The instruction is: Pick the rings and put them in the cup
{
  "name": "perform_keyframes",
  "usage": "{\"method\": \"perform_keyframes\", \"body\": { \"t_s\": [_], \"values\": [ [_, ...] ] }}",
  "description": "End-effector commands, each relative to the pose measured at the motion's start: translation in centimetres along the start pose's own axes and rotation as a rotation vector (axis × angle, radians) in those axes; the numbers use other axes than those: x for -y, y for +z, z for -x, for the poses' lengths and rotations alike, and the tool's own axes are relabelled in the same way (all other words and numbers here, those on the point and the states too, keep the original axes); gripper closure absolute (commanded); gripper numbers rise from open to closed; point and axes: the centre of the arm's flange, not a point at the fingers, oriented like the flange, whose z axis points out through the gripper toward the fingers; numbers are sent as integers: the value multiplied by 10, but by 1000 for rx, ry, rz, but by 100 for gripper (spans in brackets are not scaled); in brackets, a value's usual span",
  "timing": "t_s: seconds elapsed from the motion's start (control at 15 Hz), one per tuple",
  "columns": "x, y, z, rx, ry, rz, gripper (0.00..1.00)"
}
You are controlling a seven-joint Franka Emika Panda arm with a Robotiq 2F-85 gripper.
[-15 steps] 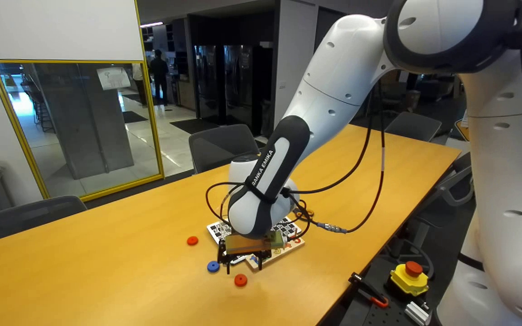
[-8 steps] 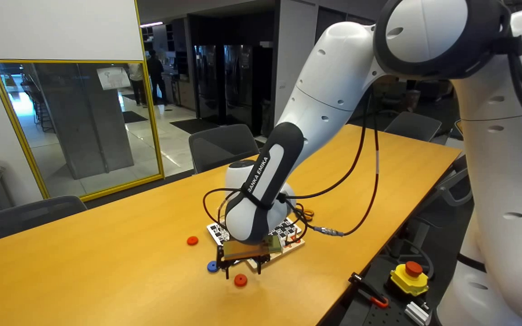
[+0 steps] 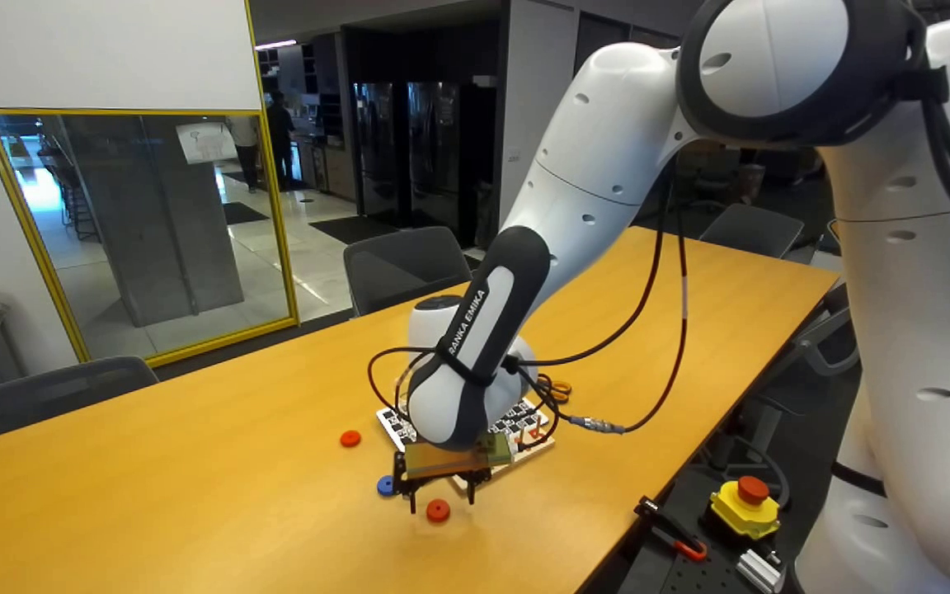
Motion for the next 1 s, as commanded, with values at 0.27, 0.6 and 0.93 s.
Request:
{"method": "perform_keyframes", "body": {
  "t_s": [0.27, 0.6, 0.93],
  "values": [
    [4, 5, 1, -5, 10, -18, 27],
    [4, 6, 2, -6, 11, -17, 66],
    [-1, -6, 0, -23, 33, -9, 79]
  ]
}}
